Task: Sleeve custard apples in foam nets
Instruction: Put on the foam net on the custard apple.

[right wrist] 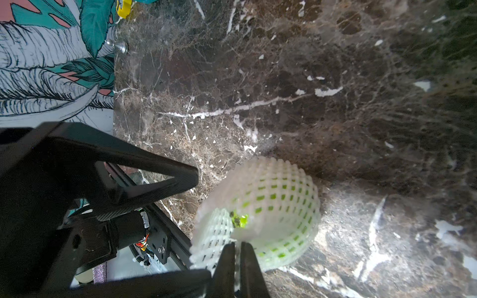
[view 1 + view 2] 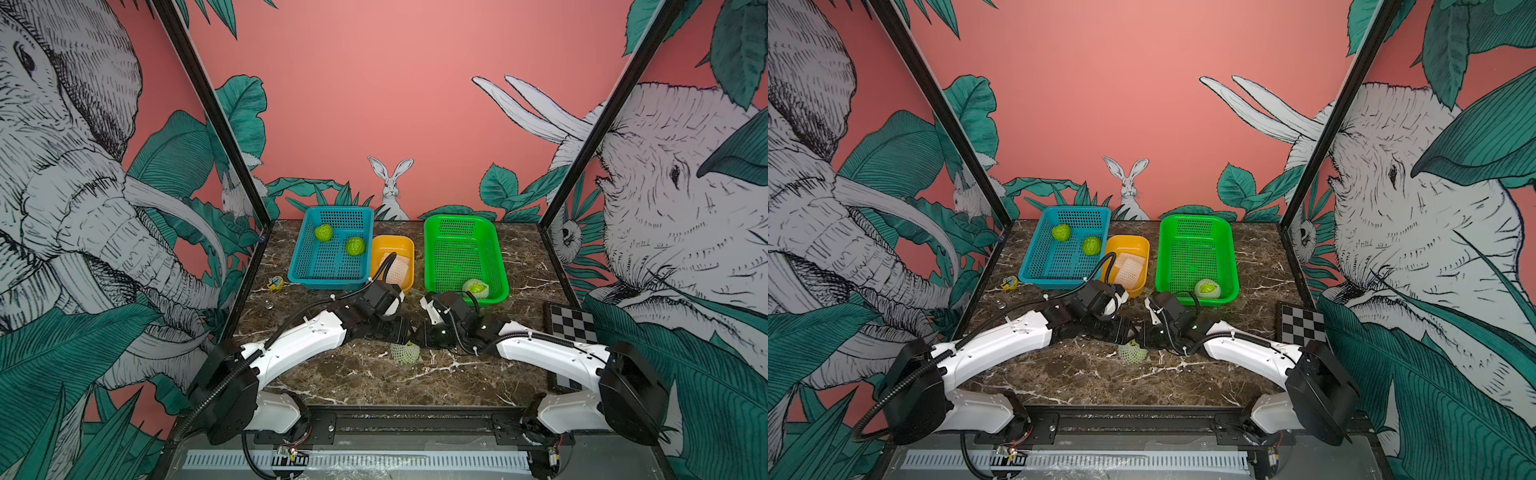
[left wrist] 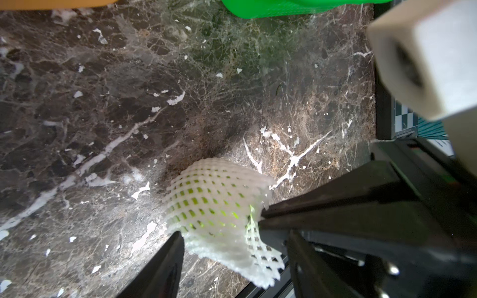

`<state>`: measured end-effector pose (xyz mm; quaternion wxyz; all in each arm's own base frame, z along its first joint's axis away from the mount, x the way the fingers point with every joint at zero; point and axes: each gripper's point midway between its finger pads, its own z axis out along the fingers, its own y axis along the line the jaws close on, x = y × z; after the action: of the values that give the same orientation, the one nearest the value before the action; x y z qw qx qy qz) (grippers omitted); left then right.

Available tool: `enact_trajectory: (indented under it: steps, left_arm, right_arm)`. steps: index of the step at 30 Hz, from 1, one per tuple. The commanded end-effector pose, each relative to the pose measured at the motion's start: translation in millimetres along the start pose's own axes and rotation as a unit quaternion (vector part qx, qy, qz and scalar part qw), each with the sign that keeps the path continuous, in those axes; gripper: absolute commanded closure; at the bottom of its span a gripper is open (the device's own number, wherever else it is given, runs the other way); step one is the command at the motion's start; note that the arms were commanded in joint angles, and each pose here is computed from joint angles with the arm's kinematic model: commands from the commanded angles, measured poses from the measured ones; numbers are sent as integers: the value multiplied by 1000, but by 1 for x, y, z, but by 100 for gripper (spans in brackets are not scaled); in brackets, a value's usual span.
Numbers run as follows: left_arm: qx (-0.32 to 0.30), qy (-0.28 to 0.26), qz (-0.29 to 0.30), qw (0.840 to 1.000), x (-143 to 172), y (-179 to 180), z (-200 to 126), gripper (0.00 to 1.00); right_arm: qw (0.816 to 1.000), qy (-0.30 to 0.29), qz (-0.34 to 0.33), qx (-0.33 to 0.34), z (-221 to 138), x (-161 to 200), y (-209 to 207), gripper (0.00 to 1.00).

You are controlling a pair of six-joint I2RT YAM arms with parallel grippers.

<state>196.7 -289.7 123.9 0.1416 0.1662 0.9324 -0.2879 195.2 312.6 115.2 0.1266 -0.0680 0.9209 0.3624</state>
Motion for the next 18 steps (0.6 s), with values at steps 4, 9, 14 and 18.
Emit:
enact_trajectory:
  steps: [4, 9, 14, 18]
  left_arm:
    - [-34, 10, 7, 999, 6, 12, 1, 46]
    - [-48, 9, 13, 999, 6, 16, -1, 63]
    - [-61, 18, 20, 998, 10, 20, -4, 76]
    - [-79, 32, 30, 996, 16, 25, -5, 76]
  right_arm:
    - [1000, -9, 2, -22, 1, -7, 14, 91]
    - [1000, -6, 5, -5, 0, -5, 8, 91]
    - [997, 9, -11, 79, -7, -2, -16, 93]
    - [989, 34, -36, 139, -13, 5, -32, 92]
